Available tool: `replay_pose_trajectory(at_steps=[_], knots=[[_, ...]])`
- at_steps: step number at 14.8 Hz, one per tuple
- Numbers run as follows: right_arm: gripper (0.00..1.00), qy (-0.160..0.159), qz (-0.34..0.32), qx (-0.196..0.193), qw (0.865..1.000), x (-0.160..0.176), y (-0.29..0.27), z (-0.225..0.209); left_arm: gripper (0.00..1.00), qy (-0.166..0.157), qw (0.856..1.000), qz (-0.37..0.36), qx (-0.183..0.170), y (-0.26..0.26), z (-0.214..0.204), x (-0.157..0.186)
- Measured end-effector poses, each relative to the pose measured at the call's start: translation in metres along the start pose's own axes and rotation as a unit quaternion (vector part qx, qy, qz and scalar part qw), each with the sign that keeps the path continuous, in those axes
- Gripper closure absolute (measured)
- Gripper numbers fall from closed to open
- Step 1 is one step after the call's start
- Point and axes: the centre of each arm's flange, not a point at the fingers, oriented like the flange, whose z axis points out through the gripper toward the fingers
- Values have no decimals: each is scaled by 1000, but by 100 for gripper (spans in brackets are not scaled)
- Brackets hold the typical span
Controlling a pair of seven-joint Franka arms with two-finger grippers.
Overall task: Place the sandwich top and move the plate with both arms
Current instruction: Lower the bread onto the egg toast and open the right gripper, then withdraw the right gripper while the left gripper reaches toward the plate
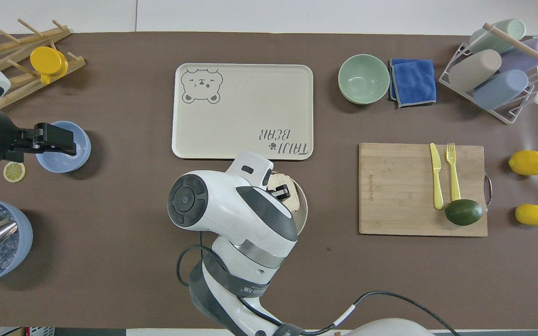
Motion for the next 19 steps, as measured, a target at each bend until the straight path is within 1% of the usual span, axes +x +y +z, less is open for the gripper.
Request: replay_pose_trajectory(at_steps=[3, 5, 6, 7, 8, 9, 11, 13, 14, 16, 19], knots=[[89, 6, 0, 10, 1000, -1, -6, 5, 0, 0, 1000, 0, 0, 0, 0, 0], [89, 3, 4, 32, 999, -1, -11, 8, 0, 0, 1000, 0, 0, 0, 0, 0], [84, 3, 6, 41, 999, -1, -13, 8, 0, 0, 1000, 0, 0, 0, 0, 0], [74, 7, 8, 49, 999, -1, -15, 8, 0, 0, 1000, 0, 0, 0, 1, -1], [62, 9, 10, 61, 998, 0, -17, 6, 0, 0, 1000, 0, 0, 0, 1, -1], [52, 9, 13, 72, 997, 0, -19, 5, 0, 0, 1000, 0, 0, 0, 0, -1], [32, 12, 17, 82, 996, 1, -19, 2, 0, 0, 1000, 0, 0, 0, 0, -1], [10, 19, 30, 88, 995, 5, -8, -8, 0, 0, 1000, 0, 0, 0, 0, -1], [1, 25, 41, 93, 995, 9, 6, -16, 0, -1, 1000, 0, 0, 0, 1, -2], [0, 31, 84, 104, 991, 22, 60, -30, 0, -6, 1000, 0, 2, 0, 7, -3], [0, 11, 160, 109, 981, 37, 167, -32, 0, -15, 1000, 4, 4, 4, 24, -7]])
